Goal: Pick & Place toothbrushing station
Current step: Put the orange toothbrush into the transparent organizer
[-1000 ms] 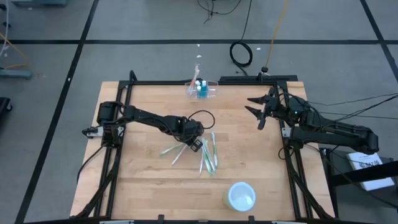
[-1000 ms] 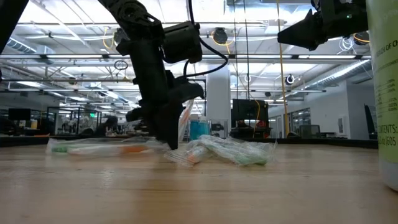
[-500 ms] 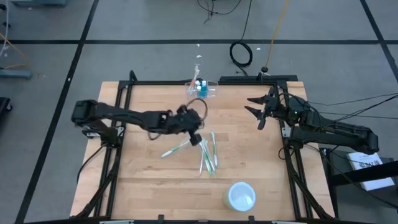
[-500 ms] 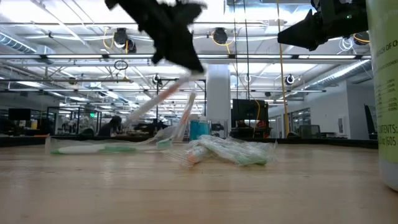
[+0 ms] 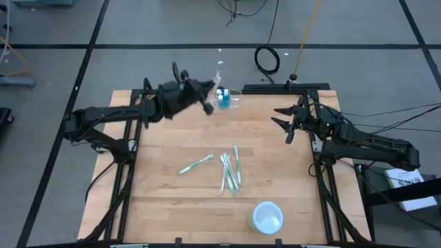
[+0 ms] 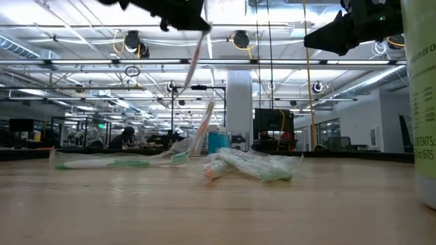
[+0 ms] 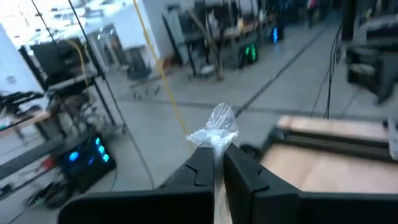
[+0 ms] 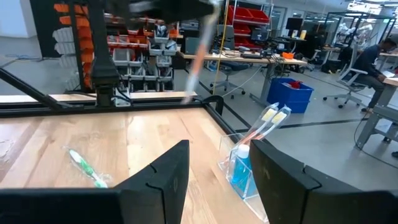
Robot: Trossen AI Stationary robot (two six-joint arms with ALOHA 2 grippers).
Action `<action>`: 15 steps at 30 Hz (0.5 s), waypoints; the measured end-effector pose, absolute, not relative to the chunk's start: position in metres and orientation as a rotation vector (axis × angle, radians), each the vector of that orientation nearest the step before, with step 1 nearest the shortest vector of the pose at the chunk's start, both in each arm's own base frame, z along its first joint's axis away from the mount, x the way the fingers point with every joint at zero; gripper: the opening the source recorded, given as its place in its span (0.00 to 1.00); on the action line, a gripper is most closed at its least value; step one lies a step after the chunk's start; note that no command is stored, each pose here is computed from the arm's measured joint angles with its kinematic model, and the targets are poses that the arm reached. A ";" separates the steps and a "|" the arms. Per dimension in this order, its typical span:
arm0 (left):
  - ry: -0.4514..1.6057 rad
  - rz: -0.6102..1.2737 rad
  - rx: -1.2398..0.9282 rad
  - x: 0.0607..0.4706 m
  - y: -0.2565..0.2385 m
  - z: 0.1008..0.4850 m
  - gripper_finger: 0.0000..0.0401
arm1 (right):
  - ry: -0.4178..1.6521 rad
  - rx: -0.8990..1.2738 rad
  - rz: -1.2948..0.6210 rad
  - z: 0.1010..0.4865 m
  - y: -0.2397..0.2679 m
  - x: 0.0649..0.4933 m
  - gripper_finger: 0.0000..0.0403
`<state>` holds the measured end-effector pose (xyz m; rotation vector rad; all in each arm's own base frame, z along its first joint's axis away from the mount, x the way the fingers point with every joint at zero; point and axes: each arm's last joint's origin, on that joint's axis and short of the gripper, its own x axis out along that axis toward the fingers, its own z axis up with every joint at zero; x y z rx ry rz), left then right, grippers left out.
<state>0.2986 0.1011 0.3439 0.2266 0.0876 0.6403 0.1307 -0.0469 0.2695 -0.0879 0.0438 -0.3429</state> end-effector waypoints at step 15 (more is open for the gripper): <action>-0.081 0.634 0.116 0.279 0.217 0.264 0.01 | 0.044 -0.092 -0.343 0.270 -0.047 0.131 0.40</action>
